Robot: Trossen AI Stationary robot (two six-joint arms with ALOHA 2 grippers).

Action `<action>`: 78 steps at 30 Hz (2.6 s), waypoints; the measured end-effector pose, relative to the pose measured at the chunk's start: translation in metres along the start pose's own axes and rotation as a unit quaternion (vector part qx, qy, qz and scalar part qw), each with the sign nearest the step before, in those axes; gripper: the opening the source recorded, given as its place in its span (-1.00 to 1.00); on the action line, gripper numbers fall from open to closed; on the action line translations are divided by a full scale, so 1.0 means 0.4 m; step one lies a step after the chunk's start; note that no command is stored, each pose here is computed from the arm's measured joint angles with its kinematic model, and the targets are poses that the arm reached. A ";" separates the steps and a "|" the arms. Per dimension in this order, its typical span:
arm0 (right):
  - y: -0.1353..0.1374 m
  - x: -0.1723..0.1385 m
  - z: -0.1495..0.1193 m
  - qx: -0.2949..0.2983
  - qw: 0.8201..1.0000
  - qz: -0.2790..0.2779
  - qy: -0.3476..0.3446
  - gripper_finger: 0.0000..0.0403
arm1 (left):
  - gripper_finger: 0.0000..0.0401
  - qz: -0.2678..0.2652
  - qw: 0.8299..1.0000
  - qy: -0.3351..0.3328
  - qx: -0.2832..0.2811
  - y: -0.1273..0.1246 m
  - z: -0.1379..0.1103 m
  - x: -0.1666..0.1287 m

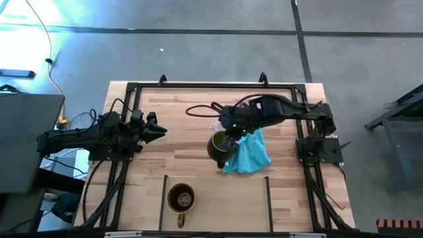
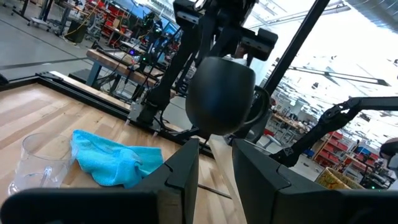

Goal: Stack small to large cups/mugs on shelf
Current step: Put the black green mug on the shelf

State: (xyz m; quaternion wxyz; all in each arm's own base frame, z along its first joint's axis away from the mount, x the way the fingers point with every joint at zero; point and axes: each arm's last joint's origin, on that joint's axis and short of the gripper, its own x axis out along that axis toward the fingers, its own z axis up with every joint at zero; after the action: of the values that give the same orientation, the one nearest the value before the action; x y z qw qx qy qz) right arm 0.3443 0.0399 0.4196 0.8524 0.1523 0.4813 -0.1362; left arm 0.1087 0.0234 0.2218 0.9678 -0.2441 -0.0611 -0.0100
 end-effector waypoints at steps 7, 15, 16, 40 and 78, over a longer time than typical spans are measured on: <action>0.017 -0.003 -0.015 0.007 1.000 0.002 0.010 -1.00 | -0.57 0.000 1.000 0.000 0.000 0.000 0.000 0.000; 0.052 -0.010 -0.035 0.012 1.000 0.017 0.014 -1.00 | -0.57 0.000 1.000 0.000 0.000 0.000 0.000 0.000; 0.056 -0.011 -0.037 0.011 1.000 0.018 0.014 -1.00 | -0.57 0.000 1.000 0.000 0.000 0.000 0.000 0.000; 0.146 -0.028 -0.079 -0.006 0.998 0.065 -0.003 -1.00 | -0.57 0.009 1.000 -0.005 0.000 0.001 0.001 0.000; 0.277 0.024 -0.155 0.037 0.997 0.071 0.021 -1.00 | -0.57 0.009 1.000 -0.005 -0.001 0.001 0.001 0.000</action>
State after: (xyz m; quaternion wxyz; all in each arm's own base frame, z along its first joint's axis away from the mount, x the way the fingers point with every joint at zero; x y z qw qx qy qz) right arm 0.3428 0.1650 0.3951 0.8431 0.2206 0.4821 -0.0903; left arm 0.1086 0.0240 0.2218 0.9672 -0.2458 -0.0638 -0.0006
